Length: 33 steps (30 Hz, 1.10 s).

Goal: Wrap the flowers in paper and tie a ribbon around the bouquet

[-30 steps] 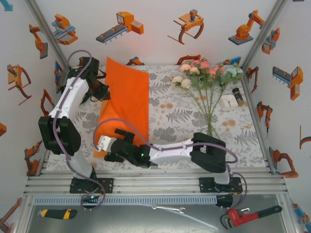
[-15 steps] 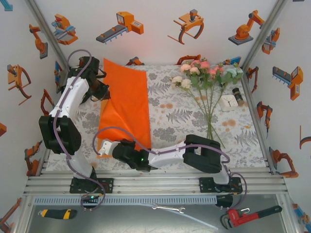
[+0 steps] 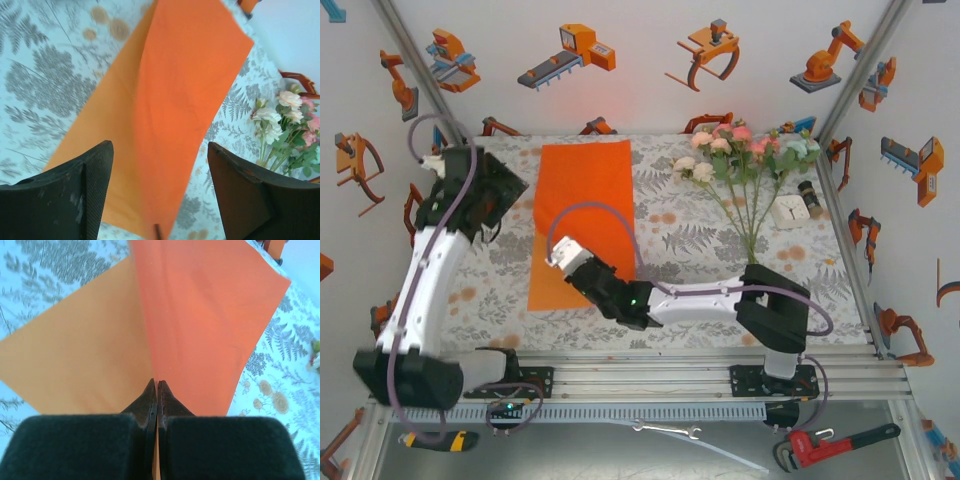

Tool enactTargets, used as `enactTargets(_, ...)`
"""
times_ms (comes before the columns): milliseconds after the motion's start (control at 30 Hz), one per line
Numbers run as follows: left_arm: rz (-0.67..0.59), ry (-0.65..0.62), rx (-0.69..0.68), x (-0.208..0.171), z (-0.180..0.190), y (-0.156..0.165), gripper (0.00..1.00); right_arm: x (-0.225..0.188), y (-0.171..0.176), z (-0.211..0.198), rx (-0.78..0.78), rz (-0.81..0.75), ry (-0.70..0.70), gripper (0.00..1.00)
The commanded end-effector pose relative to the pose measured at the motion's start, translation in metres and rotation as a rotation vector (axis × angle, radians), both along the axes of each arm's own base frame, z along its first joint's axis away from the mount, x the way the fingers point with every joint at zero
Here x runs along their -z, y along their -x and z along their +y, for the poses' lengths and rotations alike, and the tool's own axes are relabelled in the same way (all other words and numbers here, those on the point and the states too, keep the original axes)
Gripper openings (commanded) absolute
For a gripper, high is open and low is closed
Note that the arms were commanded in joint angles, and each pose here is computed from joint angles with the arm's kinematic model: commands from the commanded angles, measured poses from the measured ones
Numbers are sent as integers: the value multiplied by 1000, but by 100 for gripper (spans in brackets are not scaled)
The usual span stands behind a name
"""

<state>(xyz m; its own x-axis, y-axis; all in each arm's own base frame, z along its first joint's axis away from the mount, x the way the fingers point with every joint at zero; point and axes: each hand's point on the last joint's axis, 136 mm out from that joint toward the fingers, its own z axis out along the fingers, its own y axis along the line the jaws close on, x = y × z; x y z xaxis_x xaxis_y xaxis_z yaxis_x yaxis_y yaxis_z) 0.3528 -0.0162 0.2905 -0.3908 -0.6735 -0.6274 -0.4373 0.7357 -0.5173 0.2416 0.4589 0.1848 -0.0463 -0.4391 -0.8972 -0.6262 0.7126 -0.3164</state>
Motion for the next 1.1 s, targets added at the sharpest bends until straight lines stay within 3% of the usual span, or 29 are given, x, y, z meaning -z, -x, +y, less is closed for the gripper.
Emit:
enactTargets(0,-133,-114,113,1,2,13,72,-14,-10,-13,38,128,-180,0)
enactTargets(100,-176,-65,129,25,-1,35,72,-20,-23,-25,66,215,-296,0)
enactTargets(233,-138,85,150,83,-17,44,68,-25,-36,-40,125,287,-417,0)
enactTargets(400,-21,234,260,147,-63,33,53,-27,-46,-59,198,345,-544,0)
enactTargets(667,160,212,339,208,-118,-1,21,-20,-53,-84,315,395,-662,0)
enactTargets(867,273,198,283,248,-119,-2,12,-12,-58,-103,435,426,-717,0)
enactTargets(1067,417,70,178,278,-87,18,8,-6,-60,-137,618,414,-763,0)
